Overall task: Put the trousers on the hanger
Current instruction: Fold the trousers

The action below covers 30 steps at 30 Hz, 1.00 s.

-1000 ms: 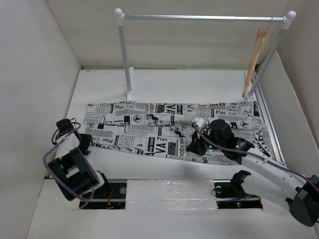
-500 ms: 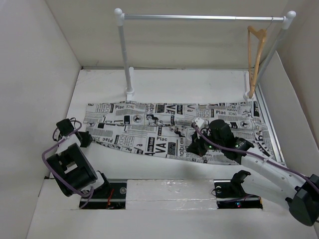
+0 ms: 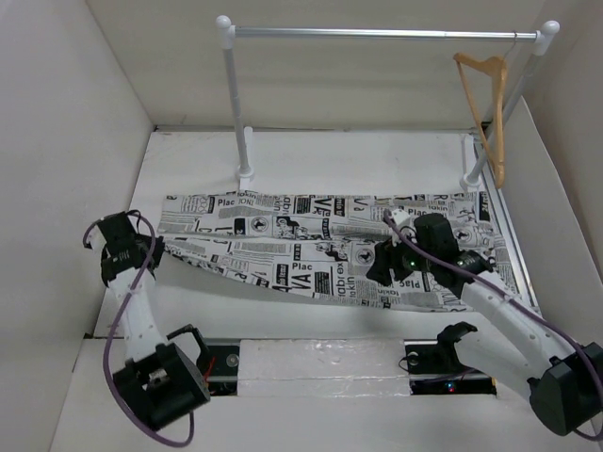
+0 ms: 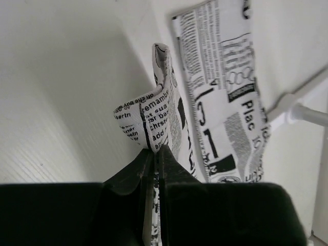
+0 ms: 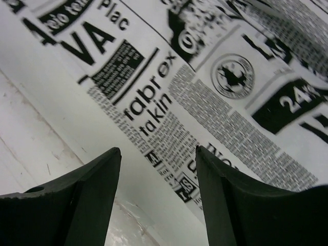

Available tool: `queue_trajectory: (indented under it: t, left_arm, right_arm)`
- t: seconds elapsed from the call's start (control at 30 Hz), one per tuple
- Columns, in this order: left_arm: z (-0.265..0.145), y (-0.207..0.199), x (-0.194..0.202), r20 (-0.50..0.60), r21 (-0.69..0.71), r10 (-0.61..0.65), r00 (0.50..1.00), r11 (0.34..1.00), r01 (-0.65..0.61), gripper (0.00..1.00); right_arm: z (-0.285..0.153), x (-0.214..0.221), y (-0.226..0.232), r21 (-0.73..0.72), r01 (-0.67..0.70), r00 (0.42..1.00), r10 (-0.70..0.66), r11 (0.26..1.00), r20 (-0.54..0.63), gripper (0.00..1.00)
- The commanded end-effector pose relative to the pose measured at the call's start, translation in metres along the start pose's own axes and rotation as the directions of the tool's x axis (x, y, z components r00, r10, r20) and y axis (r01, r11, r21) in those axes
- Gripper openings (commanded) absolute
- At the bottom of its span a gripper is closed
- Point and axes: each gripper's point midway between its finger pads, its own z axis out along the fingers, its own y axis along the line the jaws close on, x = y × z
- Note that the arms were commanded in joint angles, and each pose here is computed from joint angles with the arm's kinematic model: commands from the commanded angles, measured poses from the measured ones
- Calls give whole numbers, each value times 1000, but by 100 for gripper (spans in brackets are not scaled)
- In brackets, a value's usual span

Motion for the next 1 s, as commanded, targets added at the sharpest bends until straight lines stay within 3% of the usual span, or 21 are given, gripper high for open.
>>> queue_trajectory:
  t: [0.0,0.07,0.17,0.23,0.37,0.5,0.63,0.67,0.73,0.77,0.8,0.83,0.87,0.93,0.97]
  left_arm:
    - [-31,1,-4,32,8,28,999,1000,-28,0]
    - [-39,0,1,30,49,52,998,997,-54,0]
    - [-42,-7,18,-13,103,106,994,989,-104,0]
    - [-46,-15,23,-19,161,145,989,977,-140,0]
    - [-58,-34,33,-24,256,277,961,930,-262,0]
    - [-84,-48,31,16,338,382,924,868,-364,0]
    - [-113,-71,47,46,426,458,888,795,-432,0]
    - [-118,-75,49,48,445,464,884,783,-435,0]
    - [-124,-82,56,46,488,477,878,756,-436,0]
    - [-126,-84,60,40,502,481,876,748,-434,0]
    - [-128,-86,66,29,527,493,870,732,-432,0]
    - [-130,-87,65,36,532,490,871,728,-432,0]
    - [-132,-89,68,37,543,497,867,718,-435,0]
    - [-133,-89,66,50,547,491,870,715,-435,0]
    - [-133,-89,70,43,557,496,868,709,-432,0]
  right_arm:
    - [-13,-5,-5,7,-35,999,35,999,0,65]
    - [-20,-2,-17,47,-79,997,79,996,-13,64]
    - [-31,4,-35,113,-154,987,157,982,-17,55]
    - [-46,6,-61,211,-237,971,236,948,33,50]
    - [-61,23,-103,363,-387,921,370,848,117,51]
    - [-101,39,-153,513,-570,816,519,642,256,51]
    - [-146,73,-196,575,-731,654,614,366,441,50]
    - [-166,93,-211,566,-790,564,641,236,520,50]
    - [-176,112,-219,509,-851,452,668,127,591,50]
    - [-189,128,-226,457,-889,354,677,29,645,50]
    - [-196,139,-234,419,-908,299,683,-11,666,51]
    - [-196,139,-234,419,-908,298,683,-13,667,51]
    - [-211,152,-238,422,-903,256,686,-82,681,52]
    - [-222,162,-243,479,-872,284,692,-102,663,53]
    - [-230,178,-243,496,-853,254,698,-165,669,53]
